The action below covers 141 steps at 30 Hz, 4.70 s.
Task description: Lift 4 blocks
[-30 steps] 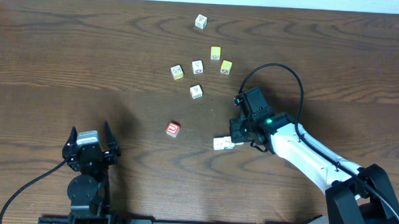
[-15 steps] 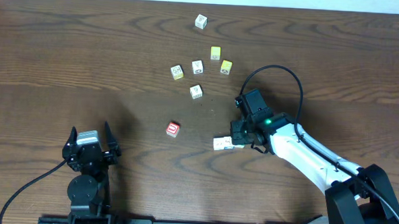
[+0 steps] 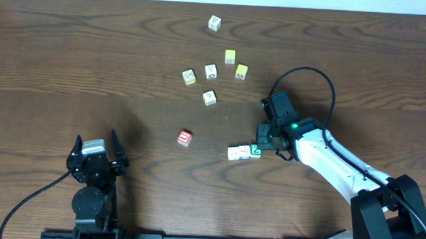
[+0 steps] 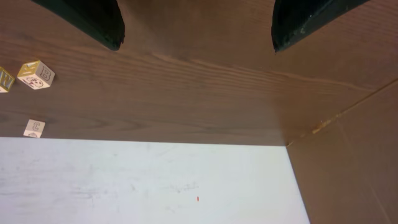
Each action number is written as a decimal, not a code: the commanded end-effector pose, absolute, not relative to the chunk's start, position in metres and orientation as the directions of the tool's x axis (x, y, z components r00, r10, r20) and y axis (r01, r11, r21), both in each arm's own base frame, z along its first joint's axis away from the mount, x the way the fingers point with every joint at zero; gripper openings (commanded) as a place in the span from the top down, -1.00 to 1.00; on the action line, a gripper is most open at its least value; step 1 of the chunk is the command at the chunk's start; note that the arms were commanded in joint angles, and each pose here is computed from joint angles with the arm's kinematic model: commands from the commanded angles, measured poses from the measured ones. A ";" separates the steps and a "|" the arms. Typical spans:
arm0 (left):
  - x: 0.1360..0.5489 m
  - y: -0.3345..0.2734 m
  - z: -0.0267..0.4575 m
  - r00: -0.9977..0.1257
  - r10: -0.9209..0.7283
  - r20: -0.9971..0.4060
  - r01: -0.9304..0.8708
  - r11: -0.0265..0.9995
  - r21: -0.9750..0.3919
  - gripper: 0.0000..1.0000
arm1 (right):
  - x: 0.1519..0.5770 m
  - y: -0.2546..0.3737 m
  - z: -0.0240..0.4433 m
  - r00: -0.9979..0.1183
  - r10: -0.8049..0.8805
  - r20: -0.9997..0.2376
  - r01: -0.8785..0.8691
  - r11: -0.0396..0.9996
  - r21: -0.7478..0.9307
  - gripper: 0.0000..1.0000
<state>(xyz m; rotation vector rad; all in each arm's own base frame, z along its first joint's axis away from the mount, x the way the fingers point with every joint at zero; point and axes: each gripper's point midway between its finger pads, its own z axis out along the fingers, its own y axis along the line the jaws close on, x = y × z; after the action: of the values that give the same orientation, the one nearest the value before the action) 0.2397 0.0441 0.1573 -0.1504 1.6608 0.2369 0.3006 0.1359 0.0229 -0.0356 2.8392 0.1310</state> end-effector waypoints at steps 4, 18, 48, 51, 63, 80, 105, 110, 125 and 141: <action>0.239 0.046 0.139 -0.160 0.053 -0.986 -0.242 0.966 0.091 -0.52 | 0.290 0.135 0.019 -0.968 0.000 -0.251 -0.023 0.996 0.092 0.98; 0.239 0.046 0.139 -0.160 0.053 -0.986 -0.242 0.966 0.091 -0.52 | 0.277 0.153 0.018 -0.974 -0.044 -0.221 -0.072 0.990 0.119 0.98; 0.239 0.046 0.139 -0.160 0.053 -0.986 -0.242 0.966 0.091 -0.52 | 0.319 0.138 0.037 -0.927 -0.073 -0.368 -0.093 0.995 0.037 0.73; 0.239 0.046 0.139 -0.160 0.053 -0.986 -0.242 0.966 0.091 -0.52 | 0.332 0.150 0.053 -0.905 -0.128 -0.407 -0.164 0.985 0.054 0.57; 0.239 0.046 0.139 -0.160 0.053 -0.986 -0.242 0.966 0.091 -0.52 | 0.360 0.185 0.088 -0.847 -0.127 -0.516 -0.240 0.958 0.159 0.00; 0.239 0.046 0.140 -0.158 0.052 -0.986 -0.241 0.966 0.090 -0.52 | 0.372 0.162 0.099 -0.833 -0.176 -0.525 -0.237 0.970 0.051 -0.23; 0.320 -0.056 0.202 -0.364 -0.184 -0.913 0.193 0.944 -0.267 -0.52 | 0.388 0.109 0.119 -0.863 -0.103 -0.494 -0.131 0.991 0.024 -0.10; 0.341 -0.078 0.201 -0.431 -0.227 -0.873 0.236 0.906 -0.352 -0.52 | 0.382 0.100 0.115 -0.882 -0.093 -0.463 -0.114 0.993 0.018 -0.10; 0.282 -0.163 0.113 -0.717 0.093 -0.691 0.469 0.797 -0.379 -0.86 | 0.374 0.088 0.109 -0.910 -0.057 -0.410 -0.087 0.995 0.055 -0.05; 0.256 -0.140 0.065 -0.798 0.246 -0.551 0.430 0.872 -0.234 -0.83 | 0.362 0.107 0.107 -0.925 -0.078 -0.372 -0.134 0.983 0.127 0.20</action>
<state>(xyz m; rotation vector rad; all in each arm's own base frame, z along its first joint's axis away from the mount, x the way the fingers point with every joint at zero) 0.2476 -0.1465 0.0636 0.4537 2.5374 -0.5696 0.3593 0.0980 0.1015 -0.1132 2.7710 0.1823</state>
